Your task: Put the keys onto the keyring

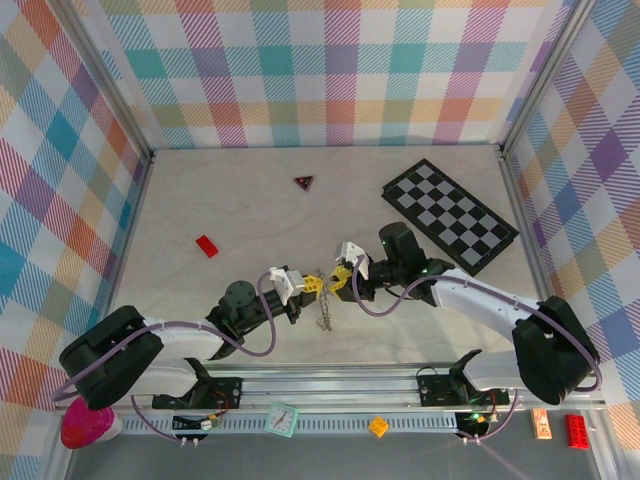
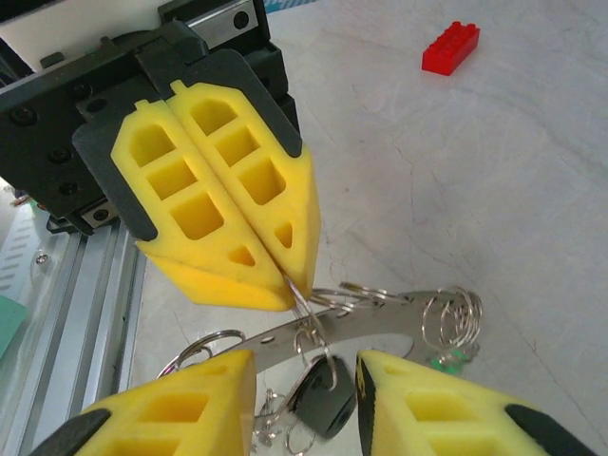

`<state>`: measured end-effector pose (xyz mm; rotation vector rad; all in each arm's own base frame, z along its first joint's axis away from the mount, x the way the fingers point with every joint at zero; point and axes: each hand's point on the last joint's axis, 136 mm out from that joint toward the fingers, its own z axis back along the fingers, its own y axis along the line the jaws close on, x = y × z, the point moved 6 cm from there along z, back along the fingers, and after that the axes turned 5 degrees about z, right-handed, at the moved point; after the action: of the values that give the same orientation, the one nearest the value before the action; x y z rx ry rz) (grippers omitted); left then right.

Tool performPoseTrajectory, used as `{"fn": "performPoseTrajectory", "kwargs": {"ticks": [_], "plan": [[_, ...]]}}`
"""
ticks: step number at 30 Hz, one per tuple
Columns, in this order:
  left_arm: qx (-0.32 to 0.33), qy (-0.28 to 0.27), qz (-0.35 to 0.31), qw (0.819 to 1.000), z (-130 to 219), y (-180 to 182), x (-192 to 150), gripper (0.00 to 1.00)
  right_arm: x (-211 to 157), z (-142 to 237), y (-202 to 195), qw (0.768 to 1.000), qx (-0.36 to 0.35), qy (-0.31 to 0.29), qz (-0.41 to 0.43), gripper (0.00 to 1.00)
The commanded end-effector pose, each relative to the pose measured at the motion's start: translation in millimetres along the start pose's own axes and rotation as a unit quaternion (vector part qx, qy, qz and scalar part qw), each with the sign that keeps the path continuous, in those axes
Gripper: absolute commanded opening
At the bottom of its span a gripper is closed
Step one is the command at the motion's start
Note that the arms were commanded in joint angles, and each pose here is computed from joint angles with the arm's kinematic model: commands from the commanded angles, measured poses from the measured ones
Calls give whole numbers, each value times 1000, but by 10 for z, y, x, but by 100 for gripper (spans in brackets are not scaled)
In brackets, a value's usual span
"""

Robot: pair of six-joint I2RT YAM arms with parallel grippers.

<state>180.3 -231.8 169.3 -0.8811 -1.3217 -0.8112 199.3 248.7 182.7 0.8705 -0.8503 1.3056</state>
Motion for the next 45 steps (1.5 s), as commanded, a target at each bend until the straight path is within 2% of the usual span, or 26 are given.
{"fn": "performPoseTrajectory", "kwargs": {"ticks": [1,15,18,20,23,25,30,34,37,42,45], "plan": [[-29,-39,-9,999,4,-87,147,0,114,-21,-2,999,19,-28,35,31],[-39,-41,-4,998,6,-106,157,0,183,-56,29,996,55,-57,42,12],[-38,-40,-2,998,5,-104,151,0,199,-58,33,995,61,-59,44,0],[-26,-39,2,999,8,-78,149,0,188,-52,40,996,64,-48,42,0],[-8,-30,5,999,32,-50,160,16,210,-8,44,997,58,-24,45,0],[-9,-3,3,1000,22,-53,155,22,219,13,59,997,50,-2,59,0],[-16,59,-2,998,46,-78,100,29,251,32,104,993,40,62,88,0],[-32,95,-6,995,34,-108,90,31,291,18,135,987,35,112,114,0],[-40,106,-12,993,16,-120,94,31,341,22,157,983,37,124,127,0],[-41,108,-20,993,18,-120,119,22,350,0,196,976,41,151,150,0],[-48,115,-22,992,28,-134,119,21,362,-6,194,974,41,160,154,0]]}}
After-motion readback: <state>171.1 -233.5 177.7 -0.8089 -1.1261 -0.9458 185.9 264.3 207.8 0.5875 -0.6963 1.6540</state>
